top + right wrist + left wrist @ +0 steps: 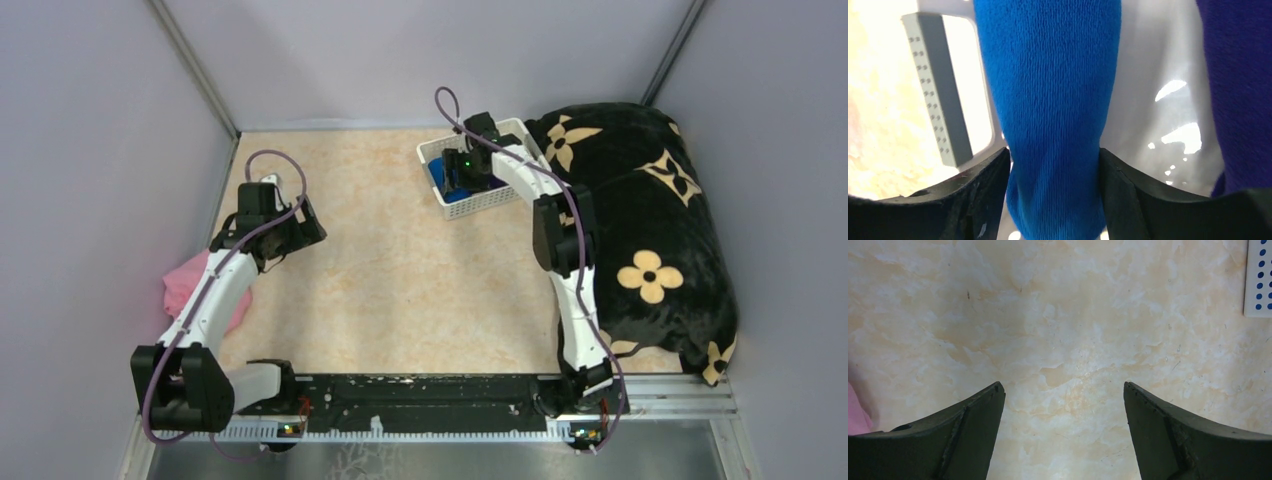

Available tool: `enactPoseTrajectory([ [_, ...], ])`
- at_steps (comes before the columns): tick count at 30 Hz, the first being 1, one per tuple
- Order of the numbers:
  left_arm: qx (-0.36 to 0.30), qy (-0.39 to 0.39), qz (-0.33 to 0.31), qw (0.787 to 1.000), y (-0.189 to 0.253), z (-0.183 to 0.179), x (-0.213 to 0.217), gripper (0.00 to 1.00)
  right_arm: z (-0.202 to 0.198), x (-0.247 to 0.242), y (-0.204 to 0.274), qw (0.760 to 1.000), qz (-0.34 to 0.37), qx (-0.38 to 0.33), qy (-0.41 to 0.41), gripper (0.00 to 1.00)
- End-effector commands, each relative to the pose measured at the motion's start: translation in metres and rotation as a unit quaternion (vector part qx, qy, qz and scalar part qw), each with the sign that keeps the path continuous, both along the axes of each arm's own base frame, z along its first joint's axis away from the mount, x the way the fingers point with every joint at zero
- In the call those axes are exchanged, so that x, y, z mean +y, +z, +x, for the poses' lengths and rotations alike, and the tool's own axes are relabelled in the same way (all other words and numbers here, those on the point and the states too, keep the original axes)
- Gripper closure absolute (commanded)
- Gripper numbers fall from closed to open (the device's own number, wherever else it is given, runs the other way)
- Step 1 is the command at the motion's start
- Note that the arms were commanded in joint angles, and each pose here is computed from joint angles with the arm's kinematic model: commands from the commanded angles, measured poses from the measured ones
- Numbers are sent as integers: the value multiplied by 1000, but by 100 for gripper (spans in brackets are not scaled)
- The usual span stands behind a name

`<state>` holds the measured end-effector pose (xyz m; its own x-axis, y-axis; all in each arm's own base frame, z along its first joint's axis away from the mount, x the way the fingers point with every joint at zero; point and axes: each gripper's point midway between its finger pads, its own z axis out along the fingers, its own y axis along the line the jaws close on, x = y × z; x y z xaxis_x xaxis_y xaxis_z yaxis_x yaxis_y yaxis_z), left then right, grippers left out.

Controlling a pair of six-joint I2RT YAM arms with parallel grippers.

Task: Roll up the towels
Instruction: Place the towel in the bin, then reset both arms

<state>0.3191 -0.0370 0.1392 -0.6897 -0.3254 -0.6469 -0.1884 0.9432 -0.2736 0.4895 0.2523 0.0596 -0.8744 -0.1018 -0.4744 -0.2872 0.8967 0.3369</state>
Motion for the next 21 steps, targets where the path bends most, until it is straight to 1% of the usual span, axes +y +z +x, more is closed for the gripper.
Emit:
enactPoseTrajectory([
  [1, -21, -15, -10, 1000, 9, 1, -4, 6, 11, -6, 85, 995, 12, -100, -13, 35],
  [5, -57, -43, -24, 997, 28, 2, -14, 6, 2, -22, 121, 989, 1, -143, -36, 28],
  [10, -118, -72, -24, 990, 62, -2, -20, 5, -33, -50, 173, 978, -8, -198, -58, 26],
  [13, -157, -88, -23, 983, 85, -13, -23, 5, -67, -76, 208, 965, -10, -250, -83, 25],
  [15, -190, -94, -19, 977, 101, -21, -24, 5, -92, -96, 224, 954, -16, -281, -103, 23],
  [16, -205, -95, -17, 974, 107, -26, -24, 5, -107, -109, 225, 950, -25, -289, -116, 22],
  [19, -250, -88, -4, 964, 123, -40, -21, 4, -144, -147, 242, 927, -45, -332, -167, 19],
  [21, -280, -78, 1, 957, 135, -51, -16, 2, -171, -168, 255, 910, -44, -364, -194, 16],
])
